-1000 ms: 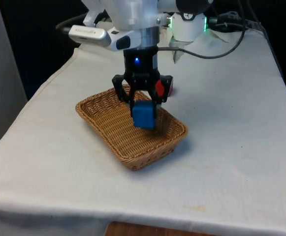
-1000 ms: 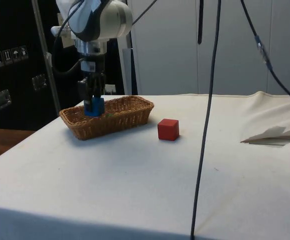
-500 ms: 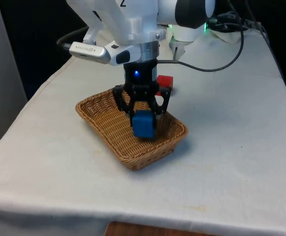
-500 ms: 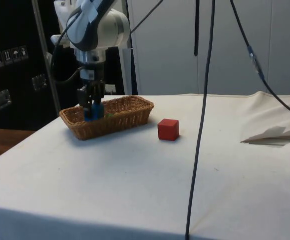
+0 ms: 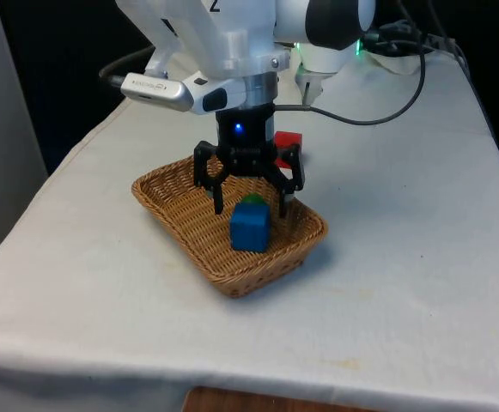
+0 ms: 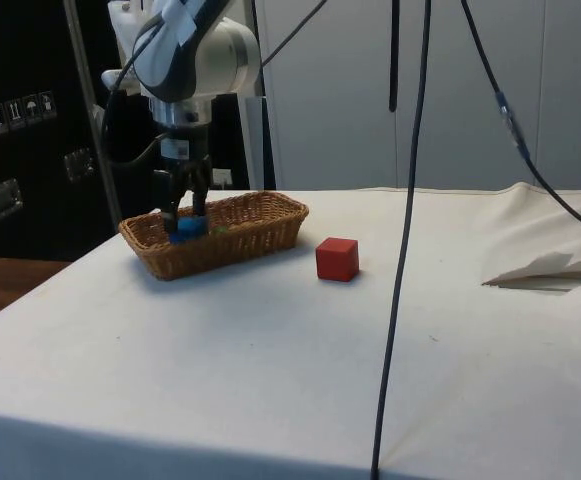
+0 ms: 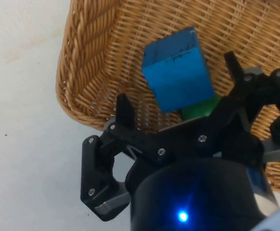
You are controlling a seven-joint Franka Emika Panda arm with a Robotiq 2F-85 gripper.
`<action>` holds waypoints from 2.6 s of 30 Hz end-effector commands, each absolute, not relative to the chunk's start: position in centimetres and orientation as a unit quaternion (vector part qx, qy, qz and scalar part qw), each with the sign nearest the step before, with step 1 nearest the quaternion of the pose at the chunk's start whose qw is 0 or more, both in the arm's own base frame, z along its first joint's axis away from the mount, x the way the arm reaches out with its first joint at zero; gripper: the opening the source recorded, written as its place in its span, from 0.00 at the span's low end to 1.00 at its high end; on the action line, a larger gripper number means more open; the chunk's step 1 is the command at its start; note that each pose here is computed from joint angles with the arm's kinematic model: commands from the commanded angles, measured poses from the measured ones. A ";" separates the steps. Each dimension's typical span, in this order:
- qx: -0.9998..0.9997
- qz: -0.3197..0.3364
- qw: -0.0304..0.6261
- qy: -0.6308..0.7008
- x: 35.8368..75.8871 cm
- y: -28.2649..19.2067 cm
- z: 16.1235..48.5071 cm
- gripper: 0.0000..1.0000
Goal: Place all non-red objects into the basket.
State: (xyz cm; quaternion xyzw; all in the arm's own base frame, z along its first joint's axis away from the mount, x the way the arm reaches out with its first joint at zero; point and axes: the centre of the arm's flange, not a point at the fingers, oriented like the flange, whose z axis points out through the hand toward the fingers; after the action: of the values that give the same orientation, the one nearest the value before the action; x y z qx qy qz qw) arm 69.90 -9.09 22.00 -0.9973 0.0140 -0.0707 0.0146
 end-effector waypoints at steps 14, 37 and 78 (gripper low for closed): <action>-0.997 -0.073 0.028 0.013 69.8 -8.9 25.5 1.00; -0.997 -0.057 0.060 0.009 66.6 -5.6 32.5 1.00; -0.993 -0.016 0.113 -0.011 58.2 -0.6 38.0 1.00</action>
State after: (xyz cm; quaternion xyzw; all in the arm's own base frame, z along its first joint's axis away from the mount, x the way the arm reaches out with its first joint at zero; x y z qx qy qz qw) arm 58.15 -0.60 38.02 -0.9928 -0.0141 -0.0171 0.1175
